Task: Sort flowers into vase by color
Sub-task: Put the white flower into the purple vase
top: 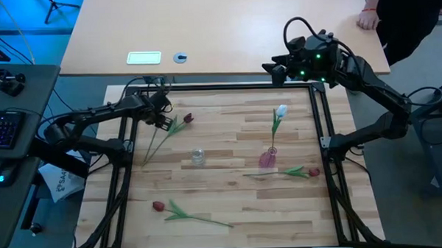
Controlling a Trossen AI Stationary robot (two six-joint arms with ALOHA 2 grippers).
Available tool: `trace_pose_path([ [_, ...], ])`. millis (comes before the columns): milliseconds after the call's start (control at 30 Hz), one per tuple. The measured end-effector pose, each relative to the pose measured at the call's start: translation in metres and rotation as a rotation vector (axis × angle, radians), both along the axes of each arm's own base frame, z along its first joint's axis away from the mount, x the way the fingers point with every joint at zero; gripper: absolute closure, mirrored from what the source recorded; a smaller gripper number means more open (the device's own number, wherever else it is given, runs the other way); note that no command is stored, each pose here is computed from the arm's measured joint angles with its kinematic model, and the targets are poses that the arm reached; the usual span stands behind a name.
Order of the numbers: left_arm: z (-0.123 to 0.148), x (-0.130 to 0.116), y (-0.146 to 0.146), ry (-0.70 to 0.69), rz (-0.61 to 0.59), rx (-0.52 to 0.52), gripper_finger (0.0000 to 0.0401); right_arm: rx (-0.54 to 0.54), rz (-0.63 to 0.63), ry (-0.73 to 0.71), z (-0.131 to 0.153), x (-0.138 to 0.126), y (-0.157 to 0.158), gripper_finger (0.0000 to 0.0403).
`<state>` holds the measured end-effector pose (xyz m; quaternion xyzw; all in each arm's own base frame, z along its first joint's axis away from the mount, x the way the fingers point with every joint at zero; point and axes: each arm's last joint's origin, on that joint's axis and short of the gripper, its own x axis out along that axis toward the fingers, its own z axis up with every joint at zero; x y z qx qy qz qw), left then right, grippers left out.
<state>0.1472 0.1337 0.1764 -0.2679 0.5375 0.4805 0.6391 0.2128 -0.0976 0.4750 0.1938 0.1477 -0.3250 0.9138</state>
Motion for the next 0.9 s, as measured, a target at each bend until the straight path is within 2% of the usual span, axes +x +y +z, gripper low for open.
trace_pose_path([
  [167, -0.024, -0.010, -0.001, -0.078, 0.078, -0.028, 0.0225, -0.007, -0.005, 0.013, -0.001, 0.000, 0.000, 0.0148],
  [300, -0.029, -0.011, 0.002, -0.129, 0.105, -0.014, 0.0224, -0.026, -0.041, 0.022, -0.001, -0.001, -0.001, 0.0148],
  [533, -0.036, -0.016, 0.008, -0.082, 0.125, 0.000, 0.0228, -0.026, -0.044, 0.022, 0.000, -0.001, -0.001, 0.0148],
  [700, -0.049, -0.013, 0.014, -0.051, 0.096, -0.062, 0.0260, -0.023, -0.046, 0.020, 0.000, -0.001, -0.001, 0.0148],
  [900, -0.054, -0.009, 0.014, -0.040, 0.042, -0.082, 0.0332, -0.023, -0.046, 0.019, 0.000, -0.001, -0.001, 0.0148],
])
